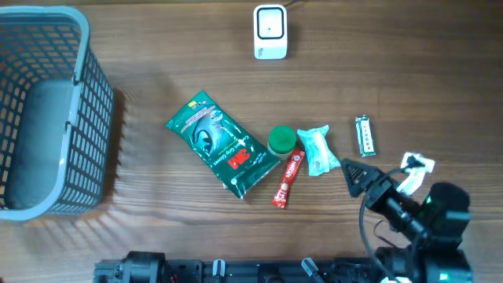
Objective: Scan the item barcode
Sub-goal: 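Move the right gripper to the mint-green packet and grasp it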
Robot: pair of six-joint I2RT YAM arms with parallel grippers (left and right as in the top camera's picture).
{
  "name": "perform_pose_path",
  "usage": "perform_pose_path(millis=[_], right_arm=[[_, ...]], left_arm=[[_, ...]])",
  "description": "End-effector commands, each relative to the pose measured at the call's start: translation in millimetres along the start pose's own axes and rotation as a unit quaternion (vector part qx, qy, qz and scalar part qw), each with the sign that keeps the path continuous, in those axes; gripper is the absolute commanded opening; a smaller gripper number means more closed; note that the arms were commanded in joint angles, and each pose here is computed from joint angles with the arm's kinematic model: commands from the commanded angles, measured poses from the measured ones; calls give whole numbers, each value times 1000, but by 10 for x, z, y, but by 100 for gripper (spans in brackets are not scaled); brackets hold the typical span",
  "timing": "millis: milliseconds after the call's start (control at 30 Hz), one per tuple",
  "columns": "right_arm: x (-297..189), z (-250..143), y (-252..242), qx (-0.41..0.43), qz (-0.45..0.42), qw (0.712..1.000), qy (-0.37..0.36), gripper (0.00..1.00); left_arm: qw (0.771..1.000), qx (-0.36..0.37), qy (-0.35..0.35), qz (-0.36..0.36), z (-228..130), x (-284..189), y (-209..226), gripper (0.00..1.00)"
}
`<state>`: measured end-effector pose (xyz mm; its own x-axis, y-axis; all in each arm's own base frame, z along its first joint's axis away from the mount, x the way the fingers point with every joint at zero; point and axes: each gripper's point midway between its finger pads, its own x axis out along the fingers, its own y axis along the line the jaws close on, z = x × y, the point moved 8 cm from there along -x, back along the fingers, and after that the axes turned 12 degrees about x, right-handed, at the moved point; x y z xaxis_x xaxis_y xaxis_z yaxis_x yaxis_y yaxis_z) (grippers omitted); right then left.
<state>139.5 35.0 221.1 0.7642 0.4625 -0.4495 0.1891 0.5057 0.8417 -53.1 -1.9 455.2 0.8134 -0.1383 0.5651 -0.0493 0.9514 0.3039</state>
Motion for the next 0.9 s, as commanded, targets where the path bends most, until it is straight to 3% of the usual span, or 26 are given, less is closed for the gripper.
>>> perform_pose_path(millis=[0,233,433,533,667,867], right_arm=[[-16,251,214,-41,-57,998,-2,99],[217,512,611,-51,-109,989,85,100],[546,295,833,-163,-184,964,98,100],[700,348,776,-183,-225,954,69,100],[876,357,701,-189,-243,948,82,99],[1189,265,360,-193,-248,933,174,97]], left_arm=[[999,-5,-20,33,71,1,79,100],[998,-5,-33,61,93,24,133,100],[997,-10,79,19,-279,18,-4,100],[985,-12,170,-14,-630,-5,-130,100],[962,-18,264,-60,-1209,62,-352,100],[946,-28,307,-99,-1573,92,-522,100]])
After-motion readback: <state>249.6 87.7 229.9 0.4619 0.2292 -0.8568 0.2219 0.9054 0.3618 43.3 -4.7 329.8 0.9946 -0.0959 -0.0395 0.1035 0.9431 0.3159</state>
